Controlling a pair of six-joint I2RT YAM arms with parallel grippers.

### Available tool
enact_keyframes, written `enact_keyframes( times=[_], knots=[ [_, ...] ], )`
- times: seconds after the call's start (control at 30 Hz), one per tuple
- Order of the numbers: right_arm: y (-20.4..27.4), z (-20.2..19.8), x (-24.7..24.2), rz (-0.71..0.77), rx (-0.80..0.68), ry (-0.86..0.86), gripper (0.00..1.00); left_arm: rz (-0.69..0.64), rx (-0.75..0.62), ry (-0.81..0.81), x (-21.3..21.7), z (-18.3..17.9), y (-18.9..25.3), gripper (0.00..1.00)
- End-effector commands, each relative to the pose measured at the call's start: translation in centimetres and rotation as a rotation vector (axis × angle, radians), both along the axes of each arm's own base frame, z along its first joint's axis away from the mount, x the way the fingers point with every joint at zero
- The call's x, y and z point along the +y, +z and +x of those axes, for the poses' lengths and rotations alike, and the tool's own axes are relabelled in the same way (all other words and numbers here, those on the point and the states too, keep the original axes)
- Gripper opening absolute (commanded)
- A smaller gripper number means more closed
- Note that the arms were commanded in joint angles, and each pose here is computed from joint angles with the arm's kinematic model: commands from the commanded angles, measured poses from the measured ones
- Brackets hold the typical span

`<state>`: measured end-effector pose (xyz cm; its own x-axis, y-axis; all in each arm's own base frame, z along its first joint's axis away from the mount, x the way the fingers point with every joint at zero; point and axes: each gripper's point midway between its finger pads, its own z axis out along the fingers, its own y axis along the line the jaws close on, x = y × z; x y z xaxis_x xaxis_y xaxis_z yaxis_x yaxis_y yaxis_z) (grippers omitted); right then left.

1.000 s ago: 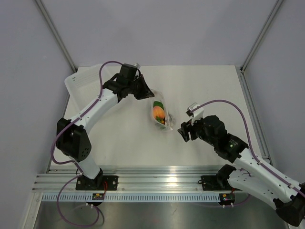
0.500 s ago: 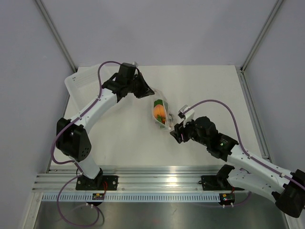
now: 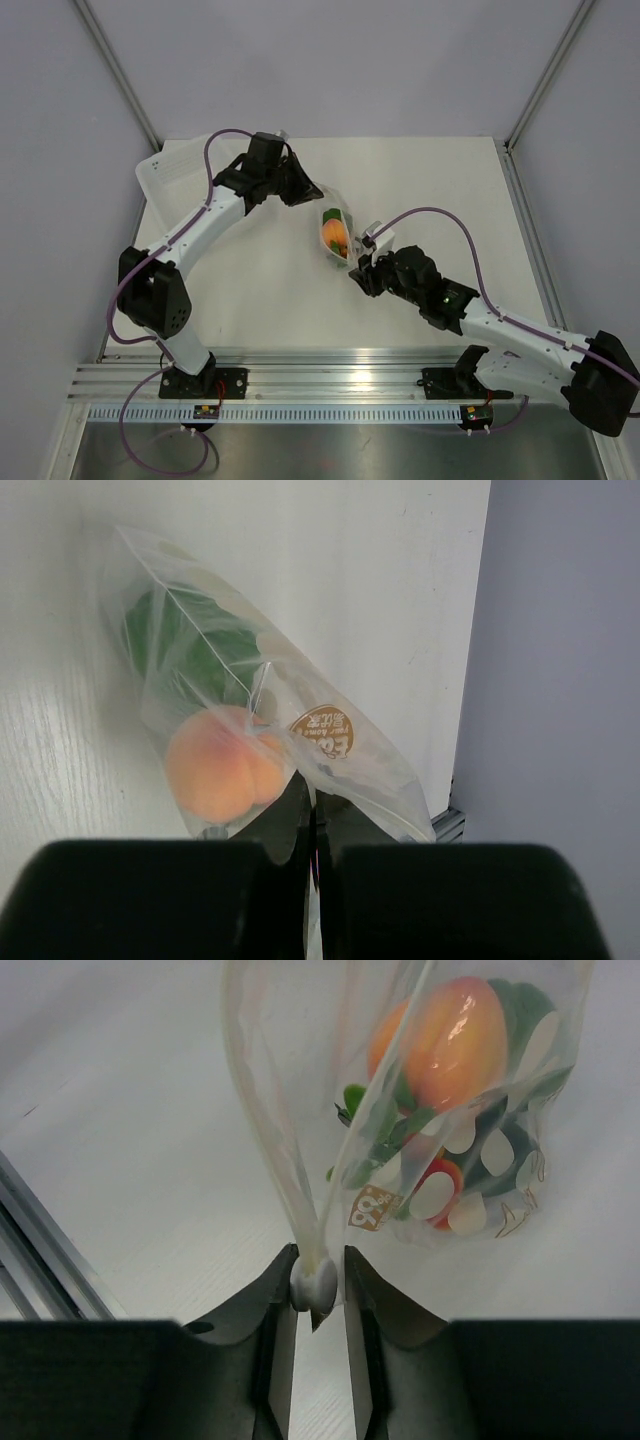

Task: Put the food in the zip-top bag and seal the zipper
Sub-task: Adjust the zipper food storage bag at the center of the board.

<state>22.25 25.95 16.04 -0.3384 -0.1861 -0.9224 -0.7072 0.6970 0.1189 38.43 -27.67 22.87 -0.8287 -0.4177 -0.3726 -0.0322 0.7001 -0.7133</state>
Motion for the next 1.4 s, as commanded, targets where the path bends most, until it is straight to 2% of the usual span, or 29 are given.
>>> enact_keyframes(
  times=[0.0, 0.17, 0.2, 0.3, 0.4, 0.43, 0.47, 0.53, 0.57, 0.63, 0.7, 0.87, 1.0, 1.13, 1.2, 1.3, 1.37],
  knots=[
    [1.3, 1.3, 0.9, 0.081, -0.054, -0.047, 0.29, -0.039, -0.058, 0.016, 0.1, 0.5, 1.7, 0.0],
    [2.2, 1.7, -0.1, 0.106, -0.122, -0.09, 0.1, -0.023, -0.077, 0.011, 1.2, -0.1, 1.9, 0.0],
    [3.1, 1.8, -0.5, 0.107, -0.163, -0.091, 0.02, -0.013, -0.077, 0.001, 1.5, -0.4, 1.7, 0.0],
    [5.0, 1.7, -1.2, 0.087, -0.264, -0.07, 0.0, 0.024, -0.096, -0.086, 1.8, -2.2, 1.7, 0.0],
    [7.1, 1.7, -1.5, 0.07, -0.36, -0.042, 0.0, 0.056, -0.143, -0.175, 2.4, -4.4, 2.4, 0.16],
    [8.2, 1.8, -1.5, 0.074, -0.385, -0.042, 0.0, 0.067, -0.152, -0.196, 2.7, -5.0, 2.3, 0.26],
    [8.3, 2.0, -1.6, 0.055, -0.389, -0.043, 0.0, 0.091, -0.19, -0.233, 2.9, -5.4, 2.5, 0.44],
    [9.0, 2.3, -1.3, 0.011, -0.396, -0.018, 0.0, 0.113, -0.264, -0.262, 3.7, -6.5, 4.4, 0.61],
    [9.1, 2.5, -1.2, -0.001, -0.393, -0.01, 0.0, 0.147, -0.316, -0.283, 4.2, -6.8, 5.1, 0.74],
    [9.5, 2.5, -0.4, -0.015, -0.396, 0.038, 0.0, 0.189, -0.395, -0.275, 5.3, -7.4, 6.8, 0.81],
    [9.6, 2.6, -0.3, -0.012, -0.388, 0.075, 0.0, 0.237, -0.48, -0.287, 6.0, -7.3, 8.0, 0.82],
    [10.8, 2.7, -1.9, 0.027, -0.347, 0.129, 0.0, 0.243, -0.659, -0.422, 5.3, -9.1, 10.7, 0.72],
    [10.8, 2.9, -2.7, 0.05, -0.27, 0.21, 0.0, 0.244, -0.701, -0.566, 2.2, -10.7, 10.6, 0.71],
    [11.4, 3.6, -2.7, 0.044, -0.225, 0.242, 0.0, 0.266, -0.704, -0.668, -0.7, -11.1, 9.7, 0.73],
    [11.1, 3.7, -2.5, 0.044, -0.201, 0.256, 0.0, 0.3, -0.686, -0.714, -1.9, -11.5, 8.9, 0.73],
    [11.0, 3.4, -2.5, 0.052, -0.194, 0.267, 0.0, 0.328, -0.715, -0.769, -3.2, -12.3, 9.0, 0.73],
    [10.9, 3.3, -2.6, 0.052, -0.189, 0.267, 0.0, 0.392, -0.753, -0.807, -3.5, -12.3, 8.6, 0.72]
  ],
)
